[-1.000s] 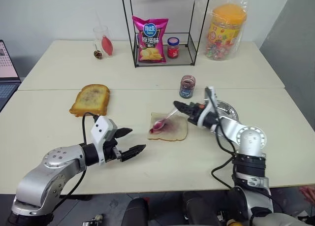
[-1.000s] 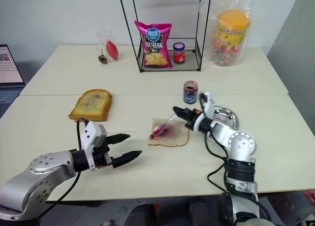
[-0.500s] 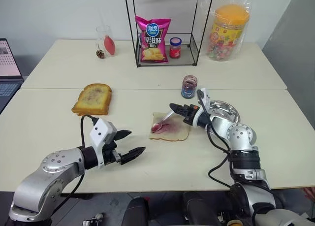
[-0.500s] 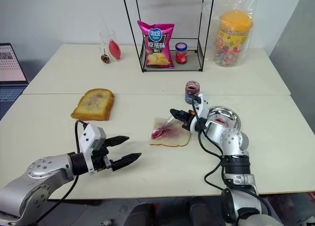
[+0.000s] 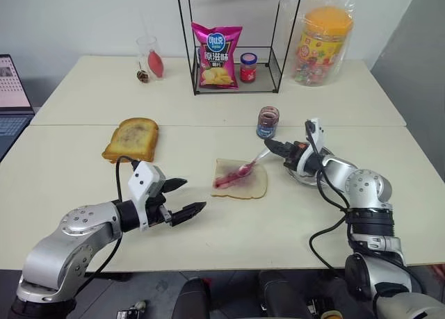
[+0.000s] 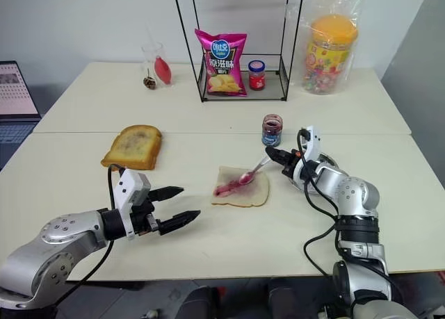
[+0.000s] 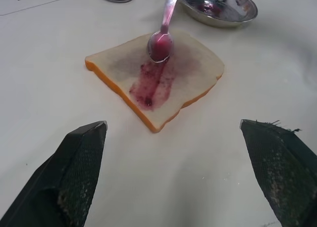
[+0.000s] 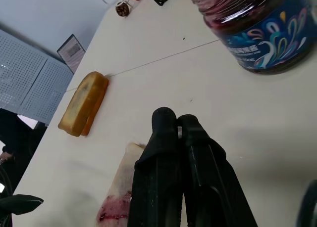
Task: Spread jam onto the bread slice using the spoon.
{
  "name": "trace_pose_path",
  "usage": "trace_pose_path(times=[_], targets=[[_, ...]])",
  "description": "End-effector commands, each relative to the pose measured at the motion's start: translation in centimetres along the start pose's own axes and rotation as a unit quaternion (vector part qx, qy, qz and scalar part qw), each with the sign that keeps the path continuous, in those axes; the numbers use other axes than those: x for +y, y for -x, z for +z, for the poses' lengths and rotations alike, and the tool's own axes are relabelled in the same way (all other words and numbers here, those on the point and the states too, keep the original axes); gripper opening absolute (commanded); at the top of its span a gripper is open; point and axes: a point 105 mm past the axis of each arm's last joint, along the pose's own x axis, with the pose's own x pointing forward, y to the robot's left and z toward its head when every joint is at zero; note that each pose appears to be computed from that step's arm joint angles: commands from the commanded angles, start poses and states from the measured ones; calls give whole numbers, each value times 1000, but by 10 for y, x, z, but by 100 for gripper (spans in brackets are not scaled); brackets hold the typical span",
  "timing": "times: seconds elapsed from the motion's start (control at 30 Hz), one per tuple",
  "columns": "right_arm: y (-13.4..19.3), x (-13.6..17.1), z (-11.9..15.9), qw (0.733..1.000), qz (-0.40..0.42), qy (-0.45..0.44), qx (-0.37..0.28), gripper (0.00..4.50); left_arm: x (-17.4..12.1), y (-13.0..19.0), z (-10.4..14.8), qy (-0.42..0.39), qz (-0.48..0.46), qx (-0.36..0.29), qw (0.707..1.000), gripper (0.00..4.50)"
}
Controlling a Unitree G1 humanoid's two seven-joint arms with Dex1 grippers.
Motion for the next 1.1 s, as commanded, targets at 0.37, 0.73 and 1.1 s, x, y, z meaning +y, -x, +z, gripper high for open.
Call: trace_pose_path(times=[0.37,0.73,1.1], targets=[[-3,53,-4,995,85,-44,-14,6,-8,-4,9,-26,-28,-8,999,450],[4,11,-19,1000,15,-12,-2,6,-11,-8,11,-32,-45,-8,998,450],[43,9,-2,999,32,8,8,6,-8,-19,15,-43,-74,-9,996,450]])
